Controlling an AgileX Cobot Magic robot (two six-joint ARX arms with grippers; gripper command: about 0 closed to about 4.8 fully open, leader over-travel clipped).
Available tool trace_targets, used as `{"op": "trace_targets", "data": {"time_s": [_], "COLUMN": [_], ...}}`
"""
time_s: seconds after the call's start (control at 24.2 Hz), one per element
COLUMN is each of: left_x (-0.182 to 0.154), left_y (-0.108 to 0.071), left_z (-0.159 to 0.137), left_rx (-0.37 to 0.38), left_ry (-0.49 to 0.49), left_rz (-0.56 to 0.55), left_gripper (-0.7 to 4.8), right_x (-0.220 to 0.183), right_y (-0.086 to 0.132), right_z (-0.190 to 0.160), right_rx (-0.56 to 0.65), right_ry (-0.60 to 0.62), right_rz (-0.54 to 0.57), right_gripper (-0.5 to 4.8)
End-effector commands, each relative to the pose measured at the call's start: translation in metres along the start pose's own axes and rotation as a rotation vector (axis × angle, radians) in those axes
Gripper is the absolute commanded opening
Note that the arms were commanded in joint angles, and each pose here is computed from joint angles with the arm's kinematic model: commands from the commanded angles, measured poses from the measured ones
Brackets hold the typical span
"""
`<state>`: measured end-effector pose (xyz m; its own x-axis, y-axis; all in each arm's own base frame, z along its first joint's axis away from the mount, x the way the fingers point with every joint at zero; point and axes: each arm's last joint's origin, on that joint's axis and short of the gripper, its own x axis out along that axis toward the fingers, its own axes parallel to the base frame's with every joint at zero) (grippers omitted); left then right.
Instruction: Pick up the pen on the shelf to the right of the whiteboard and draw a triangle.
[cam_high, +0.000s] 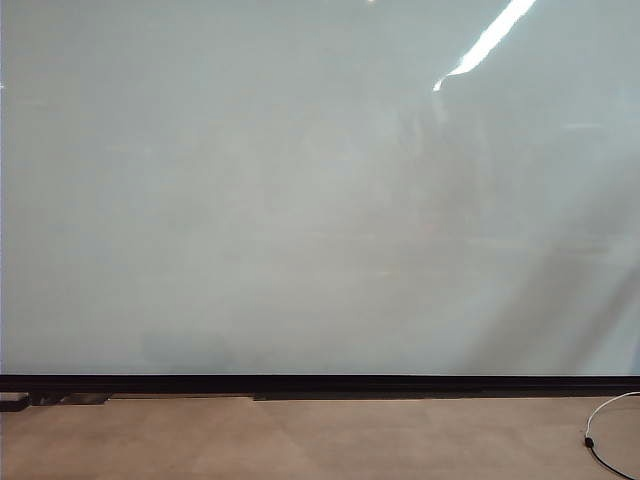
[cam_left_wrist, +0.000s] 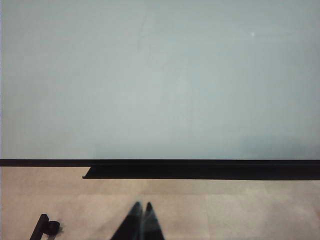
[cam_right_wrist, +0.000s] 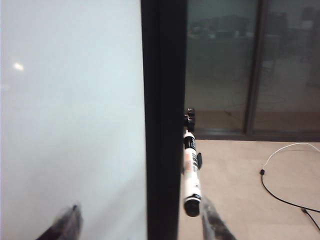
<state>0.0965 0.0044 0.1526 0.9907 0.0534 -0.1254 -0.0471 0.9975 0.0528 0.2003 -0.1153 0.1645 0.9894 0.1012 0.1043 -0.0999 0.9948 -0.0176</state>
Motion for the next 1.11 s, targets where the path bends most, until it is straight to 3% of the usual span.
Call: {"op": "trace_targets", "data": {"time_s": [0.04,0.41,0.58,1.11], "left_x": [0.0,0.0,0.0,0.0], "left_y": [0.0,0.0,0.0,0.0], "left_z": [0.002,0.002,0.002,0.002], "left_rx": [0.0,0.0,0.0,0.0], "left_ry": [-0.015,-0.016,-0.016,-0.016], "left_rz": [0.0,-0.009,-0.009,-0.009], "left_gripper": [-0.05,-0.05,-0.05,-0.05], "right_x": [0.015,0.053,0.066,0.089], "right_y": [-0.004,-0.031,-0.043,-0.046], "right_z": [-0.005,-0.024,-0.039,-0.042], "right_rx": [-0.102,-0.107,-0.045,0.015], "right_ry": [0.0,0.023,0.046,0.027], "right_rz": [0.043,0.054,0.054,0.05], "right_gripper": [3.11,3.1,3.06,3.06]}}
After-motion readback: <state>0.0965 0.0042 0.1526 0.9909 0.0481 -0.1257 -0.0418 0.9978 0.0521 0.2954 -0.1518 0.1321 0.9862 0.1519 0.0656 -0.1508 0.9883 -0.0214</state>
